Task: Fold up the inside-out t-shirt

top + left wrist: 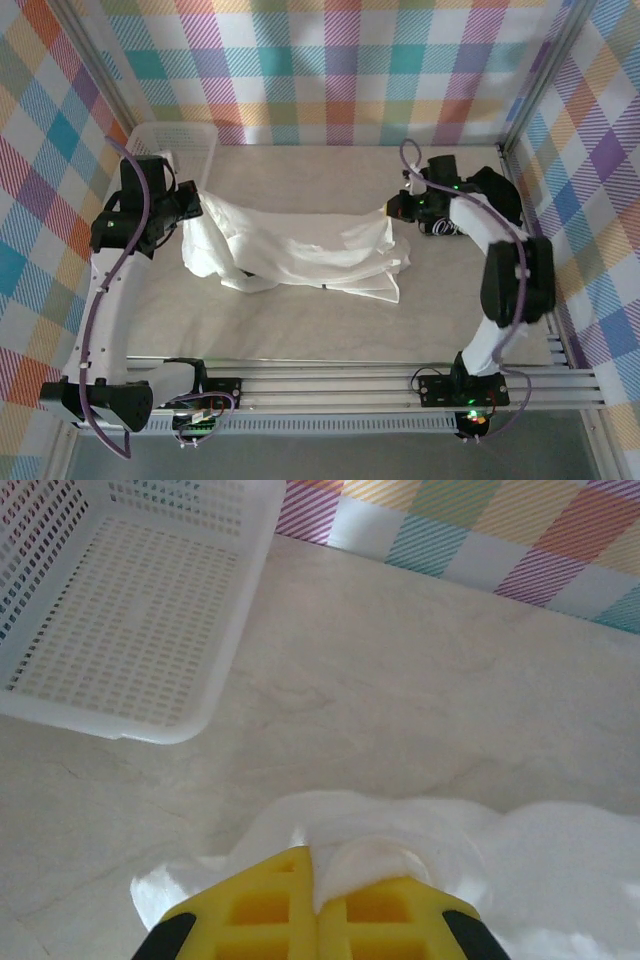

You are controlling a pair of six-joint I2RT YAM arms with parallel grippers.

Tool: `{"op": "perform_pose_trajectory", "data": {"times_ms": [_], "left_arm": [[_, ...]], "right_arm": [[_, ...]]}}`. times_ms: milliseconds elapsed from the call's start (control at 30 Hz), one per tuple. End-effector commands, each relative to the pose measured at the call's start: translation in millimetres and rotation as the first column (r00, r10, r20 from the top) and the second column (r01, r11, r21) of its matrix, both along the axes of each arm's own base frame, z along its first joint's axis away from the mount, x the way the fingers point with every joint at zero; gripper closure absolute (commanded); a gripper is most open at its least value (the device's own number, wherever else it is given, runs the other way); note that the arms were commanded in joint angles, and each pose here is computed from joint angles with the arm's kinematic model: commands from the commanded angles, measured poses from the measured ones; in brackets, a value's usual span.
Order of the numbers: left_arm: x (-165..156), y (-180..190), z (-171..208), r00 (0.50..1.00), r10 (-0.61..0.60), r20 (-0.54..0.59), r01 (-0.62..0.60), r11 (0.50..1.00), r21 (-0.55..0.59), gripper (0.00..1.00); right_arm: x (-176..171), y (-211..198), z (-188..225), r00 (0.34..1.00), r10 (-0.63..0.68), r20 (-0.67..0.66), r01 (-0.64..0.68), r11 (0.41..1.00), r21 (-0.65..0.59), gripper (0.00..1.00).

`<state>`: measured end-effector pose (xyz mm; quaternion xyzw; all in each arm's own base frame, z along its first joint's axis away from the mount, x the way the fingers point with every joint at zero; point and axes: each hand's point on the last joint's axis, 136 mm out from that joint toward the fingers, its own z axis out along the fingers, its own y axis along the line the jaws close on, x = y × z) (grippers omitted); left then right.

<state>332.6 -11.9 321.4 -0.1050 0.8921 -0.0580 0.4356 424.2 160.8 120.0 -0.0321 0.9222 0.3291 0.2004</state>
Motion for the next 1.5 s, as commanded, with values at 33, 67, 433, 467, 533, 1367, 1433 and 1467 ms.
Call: {"op": "perform_pose_trajectory", "data": {"times_ms": [33,67,433,467,533,1367,1433,1467], "left_arm": [[-0.2,6.7,2.0,1.000,0.003,0.010,-0.003,0.999,0.035,1.00],[0.0,5.8,-0.1,1.000,-0.001,0.006,0.001,0.999,0.033,1.00],[5.8,-2.0,-8.2,0.999,-0.036,-0.012,0.036,0.999,0.006,1.00],[5.8,-2.7,-7.6,0.999,-0.039,-0.010,0.039,0.999,0.003,1.00],[5.4,-3.2,-8.2,0.999,-0.042,-0.012,0.042,0.999,0.001,1.00],[4.7,-6.9,-7.9,0.998,-0.060,-0.005,0.060,0.998,-0.010,1.00],[4.6,-6.7,-7.6,0.998,-0.061,-0.004,0.061,0.998,-0.009,1.00],[4.6,-6.7,-7.3,0.998,-0.061,-0.003,0.061,0.998,-0.008,1.00]], "right_arm": [[31.0,-5.1,-16.8,1.000,0.005,0.015,-0.003,0.996,-0.091,0.88],[34.1,-7.0,-23.2,1.000,0.004,0.007,-0.003,0.994,-0.110,0.84],[-10.1,-18.4,-31.6,0.999,0.031,0.019,-0.026,0.979,-0.201,0.58],[-16.5,-17.9,-34.9,0.999,0.043,0.013,-0.039,0.974,-0.223,0.57],[-27.2,-16.3,-43.7,0.997,0.079,-0.001,-0.076,0.957,-0.281,0.56],[-17.2,-6.7,-76.7,0.979,0.201,-0.040,-0.192,0.832,-0.521,0.78],[-15.7,-6.7,-78.4,0.979,0.200,-0.041,-0.192,0.833,-0.519,0.80],[-15.3,-6.4,-78.9,0.979,0.200,-0.043,-0.193,0.833,-0.518,0.81]]}}
